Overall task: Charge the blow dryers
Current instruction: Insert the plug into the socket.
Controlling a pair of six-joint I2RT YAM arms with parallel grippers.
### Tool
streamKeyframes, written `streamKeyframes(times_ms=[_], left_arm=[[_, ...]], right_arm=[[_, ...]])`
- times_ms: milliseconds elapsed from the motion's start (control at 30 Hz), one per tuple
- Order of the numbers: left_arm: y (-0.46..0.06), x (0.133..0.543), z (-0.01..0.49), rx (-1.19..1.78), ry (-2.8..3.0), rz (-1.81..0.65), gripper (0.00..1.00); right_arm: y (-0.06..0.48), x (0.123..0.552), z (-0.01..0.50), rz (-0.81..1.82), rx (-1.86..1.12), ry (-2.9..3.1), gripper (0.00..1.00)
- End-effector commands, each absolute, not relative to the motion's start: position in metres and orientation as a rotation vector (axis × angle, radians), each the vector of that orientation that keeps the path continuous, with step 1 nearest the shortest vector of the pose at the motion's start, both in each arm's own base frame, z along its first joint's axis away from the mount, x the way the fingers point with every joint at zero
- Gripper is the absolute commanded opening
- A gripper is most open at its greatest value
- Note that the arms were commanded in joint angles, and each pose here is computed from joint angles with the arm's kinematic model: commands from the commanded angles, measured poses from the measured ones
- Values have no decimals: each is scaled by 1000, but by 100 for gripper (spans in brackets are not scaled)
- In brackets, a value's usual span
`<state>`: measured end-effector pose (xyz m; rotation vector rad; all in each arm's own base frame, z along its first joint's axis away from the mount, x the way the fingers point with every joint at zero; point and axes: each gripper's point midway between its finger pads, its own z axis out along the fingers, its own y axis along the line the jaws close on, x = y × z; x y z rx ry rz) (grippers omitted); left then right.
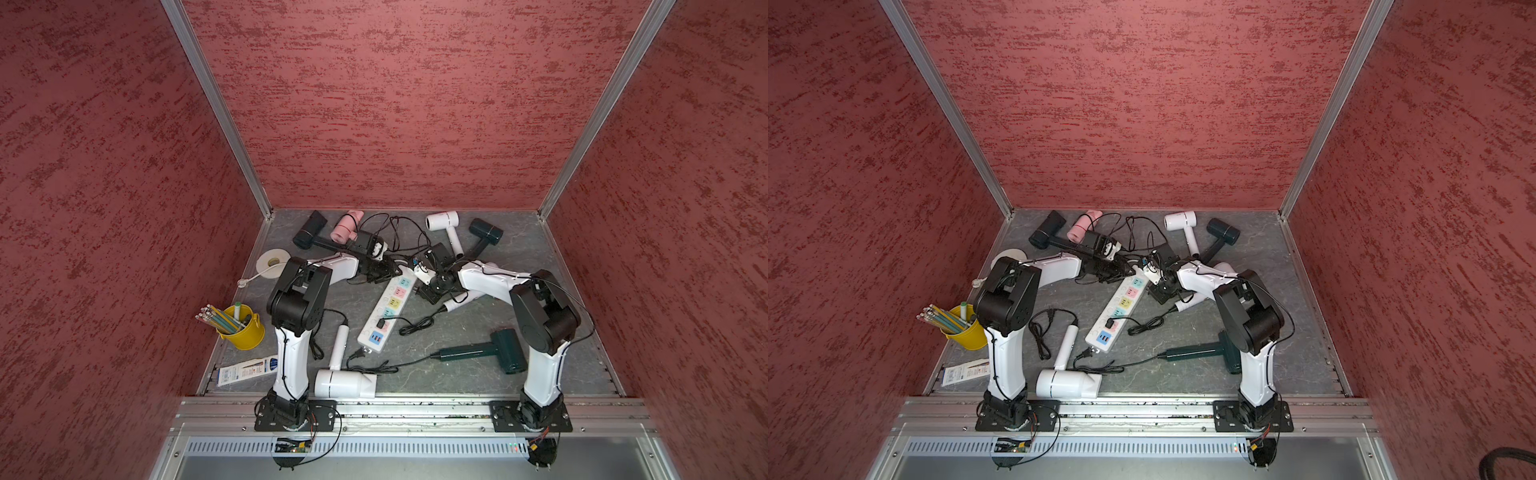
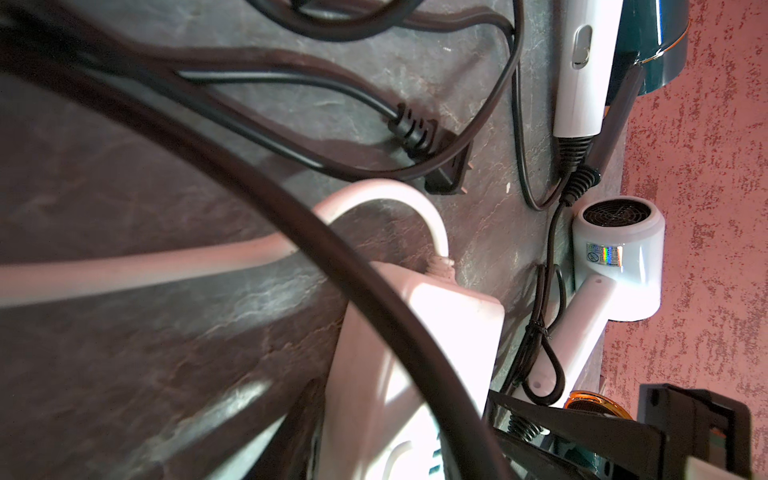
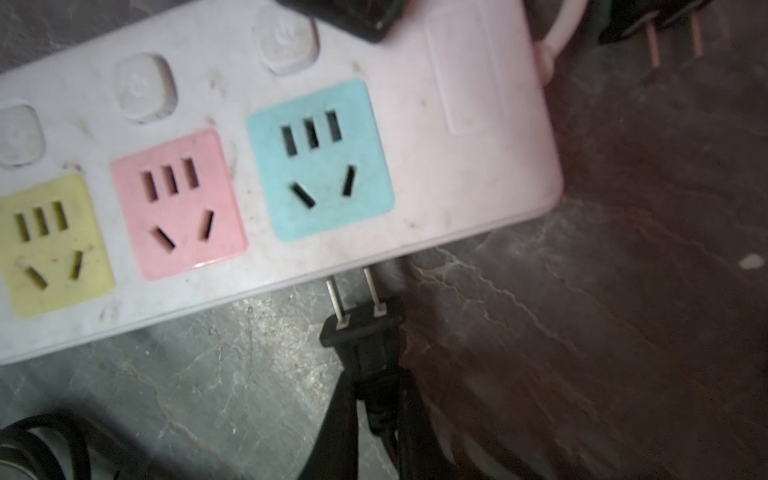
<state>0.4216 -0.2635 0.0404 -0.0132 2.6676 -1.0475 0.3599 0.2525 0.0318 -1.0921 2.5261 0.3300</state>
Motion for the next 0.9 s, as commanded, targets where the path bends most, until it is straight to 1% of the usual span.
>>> streamKeyframes(times_ms=[0,867], left_arm=[[-283,422,48,75,2638,-1124,45],[-285,422,47,84,2641,-1129,44]], right_arm=[[258,374,37,326,-1076,2490,0],[264,382,55,346,-1056,2433,0]])
